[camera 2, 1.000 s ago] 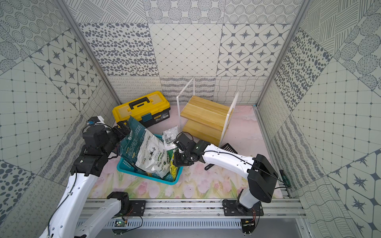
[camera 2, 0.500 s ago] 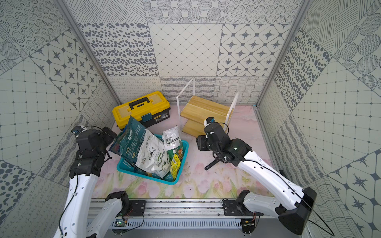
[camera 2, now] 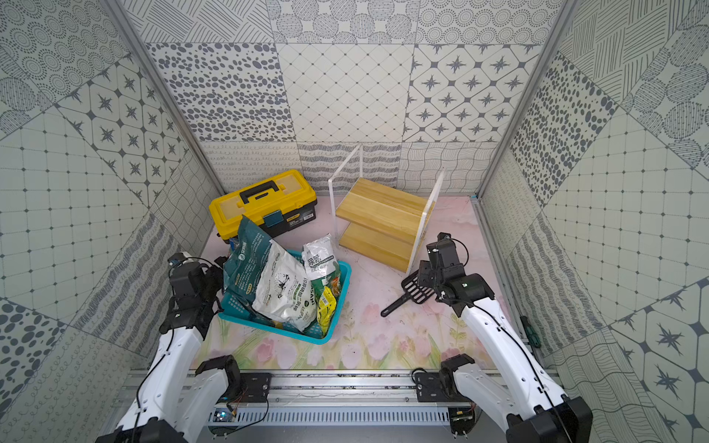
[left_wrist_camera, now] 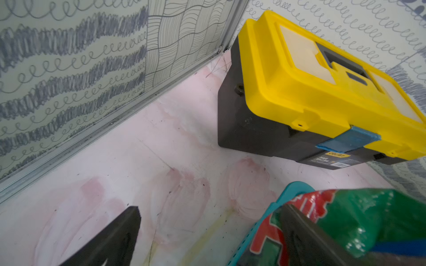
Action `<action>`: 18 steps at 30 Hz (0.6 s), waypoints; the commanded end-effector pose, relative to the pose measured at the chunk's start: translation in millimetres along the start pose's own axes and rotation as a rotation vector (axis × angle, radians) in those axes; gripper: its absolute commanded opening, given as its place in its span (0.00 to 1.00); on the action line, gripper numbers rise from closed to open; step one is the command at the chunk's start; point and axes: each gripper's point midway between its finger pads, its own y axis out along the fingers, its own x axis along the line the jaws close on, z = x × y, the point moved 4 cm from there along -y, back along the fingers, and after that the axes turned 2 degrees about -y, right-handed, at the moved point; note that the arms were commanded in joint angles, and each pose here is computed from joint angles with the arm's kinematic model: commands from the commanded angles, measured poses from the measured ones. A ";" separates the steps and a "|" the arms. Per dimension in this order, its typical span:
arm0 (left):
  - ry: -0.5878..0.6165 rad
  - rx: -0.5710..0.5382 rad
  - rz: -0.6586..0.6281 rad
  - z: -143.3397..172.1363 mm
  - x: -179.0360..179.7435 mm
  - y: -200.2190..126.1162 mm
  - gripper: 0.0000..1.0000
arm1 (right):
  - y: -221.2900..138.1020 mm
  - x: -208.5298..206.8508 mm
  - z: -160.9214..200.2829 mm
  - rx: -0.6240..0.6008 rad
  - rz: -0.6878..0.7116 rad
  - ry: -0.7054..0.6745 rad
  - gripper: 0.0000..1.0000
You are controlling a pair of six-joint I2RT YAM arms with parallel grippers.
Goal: Take down the fertilizer bag from the shelf
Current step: Reset both arms
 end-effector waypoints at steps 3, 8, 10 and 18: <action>0.180 0.015 0.244 13.6 -28.8 15.2 1.00 | 24.8 -21.2 -25.4 -0.180 0.050 -0.030 0.62; 0.238 0.071 0.331 37.2 -33.7 30.5 1.00 | 57.2 -53.2 -34.7 -0.338 0.085 0.030 0.64; 0.287 0.076 0.347 45.0 -35.1 38.3 1.00 | 68.3 -56.1 -34.6 -0.414 0.077 0.010 0.65; 0.462 0.105 0.440 81.5 -68.4 52.6 1.00 | 114.2 -57.3 -29.9 -0.465 0.076 -0.018 0.68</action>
